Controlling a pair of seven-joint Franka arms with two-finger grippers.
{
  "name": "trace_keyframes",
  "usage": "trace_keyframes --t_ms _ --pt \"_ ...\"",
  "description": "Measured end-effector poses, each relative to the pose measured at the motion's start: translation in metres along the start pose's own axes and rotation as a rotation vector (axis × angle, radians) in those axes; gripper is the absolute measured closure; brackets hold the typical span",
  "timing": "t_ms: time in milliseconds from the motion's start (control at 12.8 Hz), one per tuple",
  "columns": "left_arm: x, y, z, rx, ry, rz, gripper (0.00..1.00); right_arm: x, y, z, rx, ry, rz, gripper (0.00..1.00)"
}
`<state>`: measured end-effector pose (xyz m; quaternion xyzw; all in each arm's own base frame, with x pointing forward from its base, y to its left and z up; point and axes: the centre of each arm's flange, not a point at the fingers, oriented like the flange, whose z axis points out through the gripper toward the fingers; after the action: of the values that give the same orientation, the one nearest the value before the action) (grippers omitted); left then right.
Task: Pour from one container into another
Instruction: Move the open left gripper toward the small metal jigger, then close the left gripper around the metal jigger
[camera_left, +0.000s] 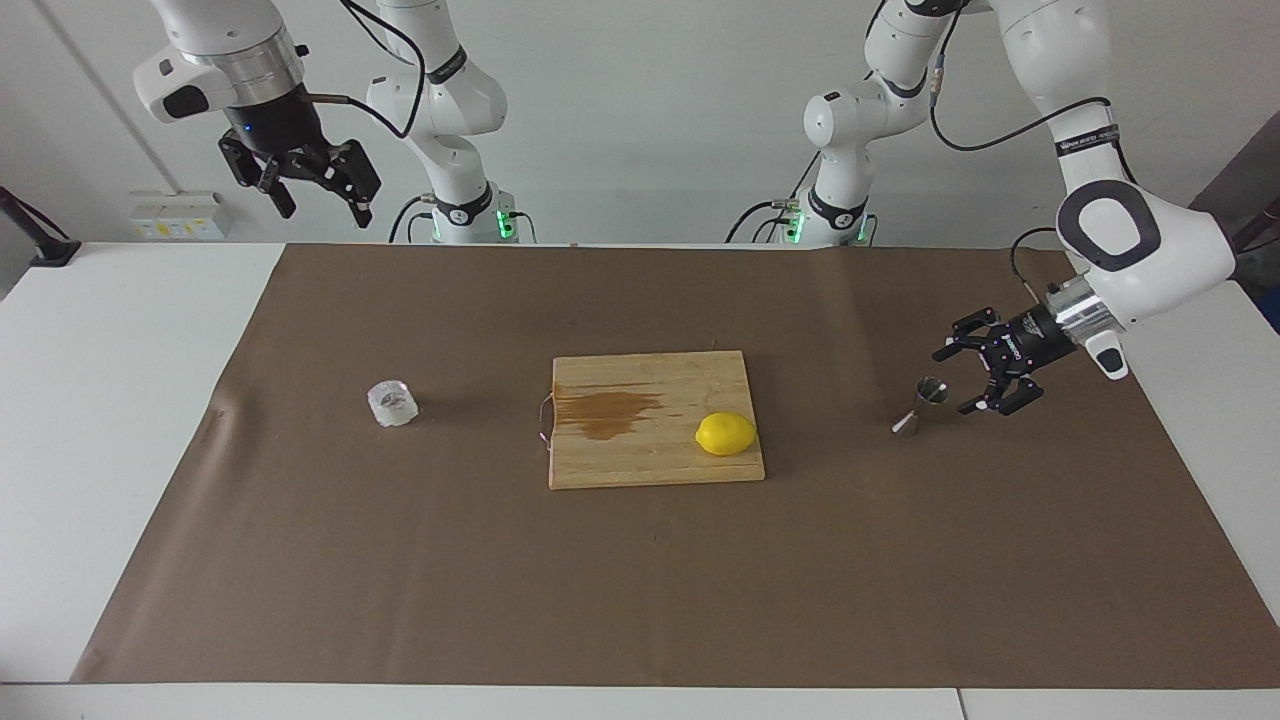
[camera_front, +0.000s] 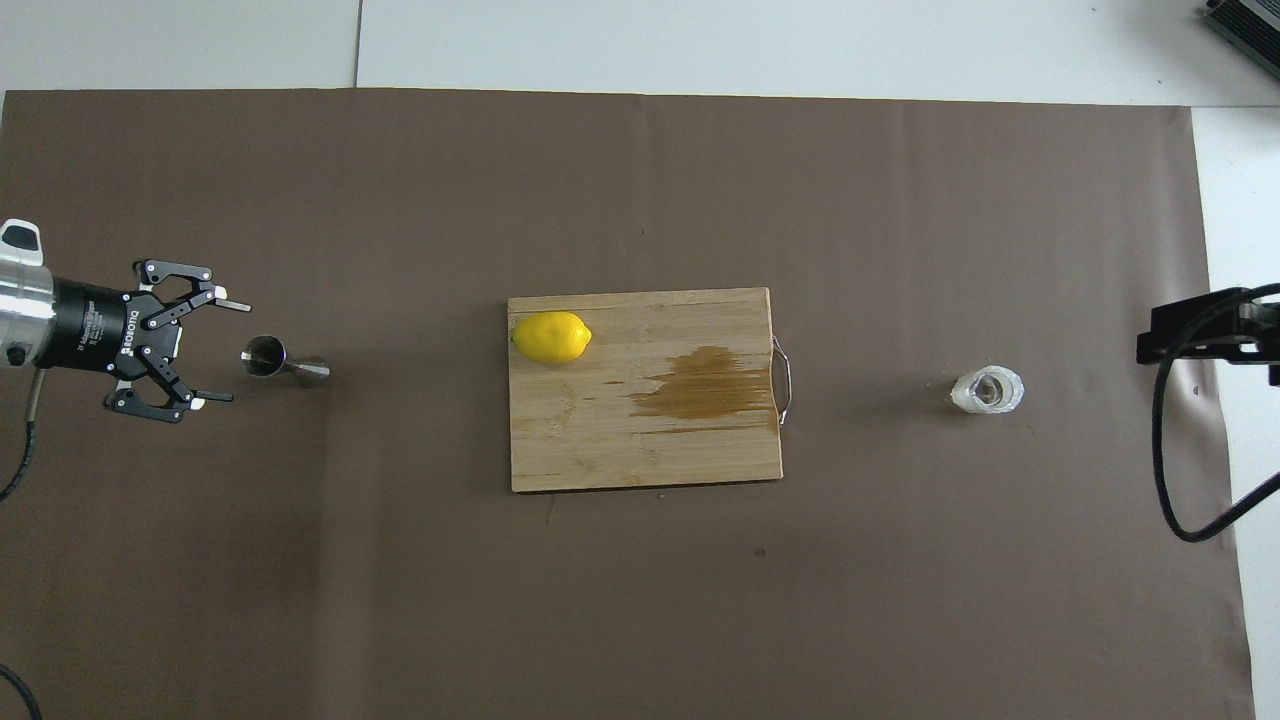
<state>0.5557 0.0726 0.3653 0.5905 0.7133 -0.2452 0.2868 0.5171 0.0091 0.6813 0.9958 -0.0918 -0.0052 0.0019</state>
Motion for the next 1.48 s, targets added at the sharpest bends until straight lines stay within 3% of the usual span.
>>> trace_keyframes --t_ms 390,936,1171,1405,1483 --pt "0.029 -0.018 0.014 -0.053 -0.063 -0.131 0.0 0.0 0.0 0.0 0.0 0.0 0.0 0.0" --pt "0.026 -0.02 0.012 -0.059 -0.07 -0.135 0.0 0.0 0.0 0.0 0.0 0.0 0.0 0.0" --pt "0.026 -0.021 0.012 -0.058 -0.07 -0.135 0.13 0.0 0.0 0.0 0.0 0.0 0.0 0.0" --pt "0.026 -0.021 0.013 -0.058 -0.07 -0.135 0.18 0.0 0.0 0.0 0.0 0.0 0.0 0.0" --pt "0.026 -0.021 0.012 -0.059 -0.07 -0.135 0.24 0.0 0.0 0.0 0.0 0.0 0.0 0.0"
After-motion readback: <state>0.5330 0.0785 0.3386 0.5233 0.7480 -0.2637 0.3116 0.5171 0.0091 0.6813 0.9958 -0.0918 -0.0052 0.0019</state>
